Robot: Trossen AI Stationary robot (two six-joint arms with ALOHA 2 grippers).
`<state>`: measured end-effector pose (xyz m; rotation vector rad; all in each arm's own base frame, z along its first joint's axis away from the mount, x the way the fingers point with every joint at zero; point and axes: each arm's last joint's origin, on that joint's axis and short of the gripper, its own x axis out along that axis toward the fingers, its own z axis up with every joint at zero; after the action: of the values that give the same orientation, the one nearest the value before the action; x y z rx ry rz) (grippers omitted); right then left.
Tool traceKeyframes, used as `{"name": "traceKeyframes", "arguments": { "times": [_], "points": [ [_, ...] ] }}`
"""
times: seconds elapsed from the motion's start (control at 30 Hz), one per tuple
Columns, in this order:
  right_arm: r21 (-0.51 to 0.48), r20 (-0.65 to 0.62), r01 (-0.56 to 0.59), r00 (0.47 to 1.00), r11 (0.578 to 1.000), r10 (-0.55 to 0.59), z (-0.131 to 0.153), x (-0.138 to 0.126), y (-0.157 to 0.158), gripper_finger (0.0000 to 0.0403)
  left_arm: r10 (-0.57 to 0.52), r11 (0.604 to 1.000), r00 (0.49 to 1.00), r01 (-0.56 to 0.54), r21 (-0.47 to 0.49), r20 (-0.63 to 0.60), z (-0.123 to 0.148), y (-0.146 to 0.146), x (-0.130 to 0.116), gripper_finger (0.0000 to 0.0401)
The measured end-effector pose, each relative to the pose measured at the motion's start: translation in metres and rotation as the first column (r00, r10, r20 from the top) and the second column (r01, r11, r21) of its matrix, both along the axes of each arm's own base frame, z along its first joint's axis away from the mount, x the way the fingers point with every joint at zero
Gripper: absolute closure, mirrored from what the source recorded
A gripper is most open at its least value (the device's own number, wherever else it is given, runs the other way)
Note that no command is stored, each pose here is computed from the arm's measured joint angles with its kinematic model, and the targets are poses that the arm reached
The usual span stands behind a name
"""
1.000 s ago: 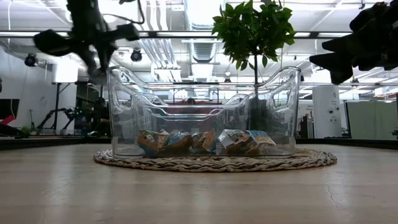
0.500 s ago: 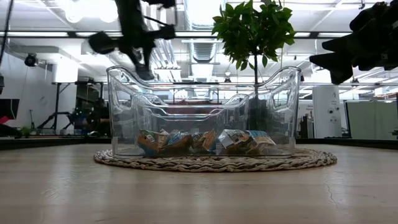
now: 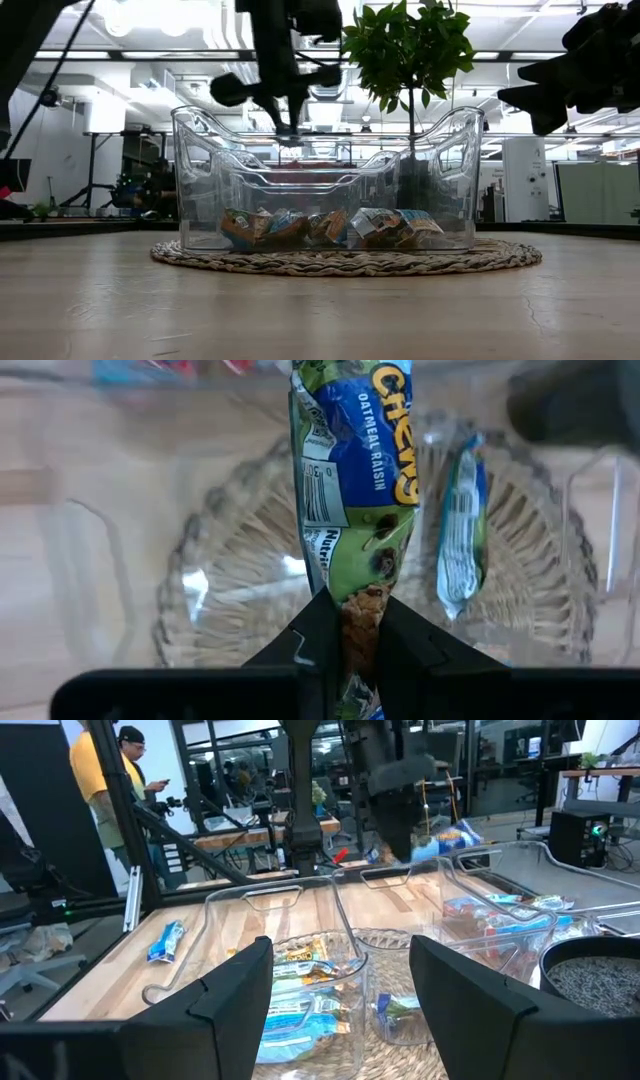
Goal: Pick and place Granola Bars by type
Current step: Put the blue granola bar into the middle transparent bin
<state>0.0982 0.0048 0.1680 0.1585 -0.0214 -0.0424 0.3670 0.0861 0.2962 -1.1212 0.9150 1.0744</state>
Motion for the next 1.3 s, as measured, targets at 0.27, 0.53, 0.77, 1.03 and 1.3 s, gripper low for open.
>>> {"name": "traceKeyframes", "arguments": {
  "times": [0.27, 0.53, 0.77, 1.03, 1.3],
  "points": [
    [0.0, 0.0, 0.0, 1.0, 1.0, 0.0, 0.0, 0.0, 0.0, 0.0179, -0.065, 0.997, 0.998, 0.065, -0.042, -0.017, -0.026, -0.017, 0.029, 0.0372],
    [0.0, 0.0, 0.0, 1.0, 1.0, 0.0, 0.0, 0.0, 0.0, 0.0179, -0.105, 0.993, 0.994, 0.104, -0.059, -0.011, -0.052, -0.024, 0.048, 0.0371],
    [0.0, 0.001, 0.0, 1.0, 1.0, 0.0, 0.0, 0.0, 0.0, 0.0179, -0.147, 0.987, 0.988, 0.143, -0.07, -0.057, -0.075, -0.017, 0.056, 0.0371],
    [0.0, 0.0, 0.0, 1.0, 1.0, 0.0, 0.0, 0.0, 0.0, 0.0179, -0.161, 0.986, 0.987, 0.161, -0.04, 0.017, -0.078, -0.009, 0.064, 0.0371],
    [0.0, 0.0, 0.0, 1.0, 1.0, 0.0, 0.0, 0.0, 0.0, 0.0179, -0.172, 0.984, 0.985, 0.173, -0.049, 0.019, -0.083, -0.009, 0.064, 0.037]
  ]
}}
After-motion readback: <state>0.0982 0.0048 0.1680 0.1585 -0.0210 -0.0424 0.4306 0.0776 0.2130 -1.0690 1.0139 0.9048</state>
